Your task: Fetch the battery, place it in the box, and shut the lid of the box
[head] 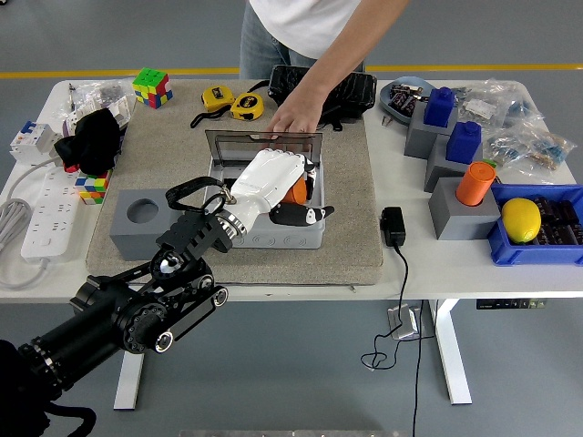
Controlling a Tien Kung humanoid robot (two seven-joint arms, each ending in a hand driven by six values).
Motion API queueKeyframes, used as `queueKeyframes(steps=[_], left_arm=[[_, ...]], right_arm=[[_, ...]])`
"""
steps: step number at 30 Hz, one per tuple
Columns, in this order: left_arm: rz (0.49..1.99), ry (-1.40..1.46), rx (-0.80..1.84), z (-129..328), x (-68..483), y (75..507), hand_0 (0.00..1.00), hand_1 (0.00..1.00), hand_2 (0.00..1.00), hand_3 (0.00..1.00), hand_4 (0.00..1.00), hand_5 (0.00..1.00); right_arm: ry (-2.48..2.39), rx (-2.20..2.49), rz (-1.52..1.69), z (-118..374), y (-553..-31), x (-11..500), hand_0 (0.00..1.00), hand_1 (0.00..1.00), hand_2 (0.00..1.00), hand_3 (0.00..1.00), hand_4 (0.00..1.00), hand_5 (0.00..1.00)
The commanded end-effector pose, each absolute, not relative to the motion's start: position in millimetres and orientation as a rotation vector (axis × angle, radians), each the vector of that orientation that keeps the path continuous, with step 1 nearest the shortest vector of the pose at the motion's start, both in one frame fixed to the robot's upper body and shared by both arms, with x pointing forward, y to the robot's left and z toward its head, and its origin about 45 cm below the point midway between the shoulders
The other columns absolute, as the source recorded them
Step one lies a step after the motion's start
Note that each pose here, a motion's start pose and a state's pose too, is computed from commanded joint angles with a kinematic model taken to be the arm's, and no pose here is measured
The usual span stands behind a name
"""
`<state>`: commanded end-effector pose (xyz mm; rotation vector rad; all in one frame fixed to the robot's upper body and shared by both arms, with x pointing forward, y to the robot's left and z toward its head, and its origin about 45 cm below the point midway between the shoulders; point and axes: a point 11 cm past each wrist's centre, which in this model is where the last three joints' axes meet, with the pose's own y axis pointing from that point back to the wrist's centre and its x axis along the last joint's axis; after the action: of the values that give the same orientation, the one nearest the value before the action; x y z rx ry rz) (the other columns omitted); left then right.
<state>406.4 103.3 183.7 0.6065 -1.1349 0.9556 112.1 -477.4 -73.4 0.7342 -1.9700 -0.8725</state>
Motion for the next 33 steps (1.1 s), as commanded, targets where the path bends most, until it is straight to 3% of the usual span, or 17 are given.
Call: queueKeyframes(steps=[4,5,10,11,16,17,22,23,33], left_arm=[[0.960,-1.138,0.611,184,407,104,0.484,0.587,0.386,0.325,0.917,0.604],[0.962,-1.137,0.610,184,407,104,0.671,0.715,0.488,0.363,0.939,0.669],[0.983,-1.170,0.615,189,408,106,0.671,0.715,0.488,0.363,0.939,0.669],[0.994,-1.185,0.615,191,409,106,0.958,0.944,0.741,0.575,0.993,0.767],[1.039,-1.252,0.609,201,410,109,0.958,0.944,0.741,0.575,0.993,0.767],[1.046,-1.267,0.603,204,410,108,0.998,0.998,0.998,0.922,0.998,0.888],[1.089,-1.322,0.539,220,407,105,0.998,0.998,0.998,0.922,0.998,0.888],[1.096,-1.331,0.529,223,407,105,0.998,0.998,0.998,0.998,0.998,0.980],[1.104,-1.343,0.515,226,406,104,0.998,0.998,0.998,0.998,0.998,0.994]], right_arm=[[-1.970,0.735,-0.872,-73,-477,112,0.997,0.917,0.846,0.899,0.998,0.998],[-1.970,0.735,-0.873,-73,-477,112,0.996,0.917,0.845,0.899,0.998,0.998],[-1.970,0.738,-0.876,-74,-477,112,0.996,0.917,0.845,0.899,0.998,0.998],[-1.970,0.738,-0.876,-74,-477,112,0.995,0.917,0.844,0.899,0.998,0.998],[-1.968,0.740,-0.879,-74,-477,112,0.995,0.917,0.844,0.899,0.998,0.998],[-1.968,0.740,-0.880,-74,-477,112,0.995,0.916,0.841,0.899,0.998,0.998],[-1.968,0.740,-0.879,-74,-476,112,0.995,0.916,0.841,0.899,0.998,0.998],[-1.968,0.740,-0.879,-74,-476,112,0.998,0.916,0.840,0.897,0.998,0.998],[-1.965,0.734,-0.878,-74,-478,110,0.994,0.914,0.839,0.897,0.998,0.998]])
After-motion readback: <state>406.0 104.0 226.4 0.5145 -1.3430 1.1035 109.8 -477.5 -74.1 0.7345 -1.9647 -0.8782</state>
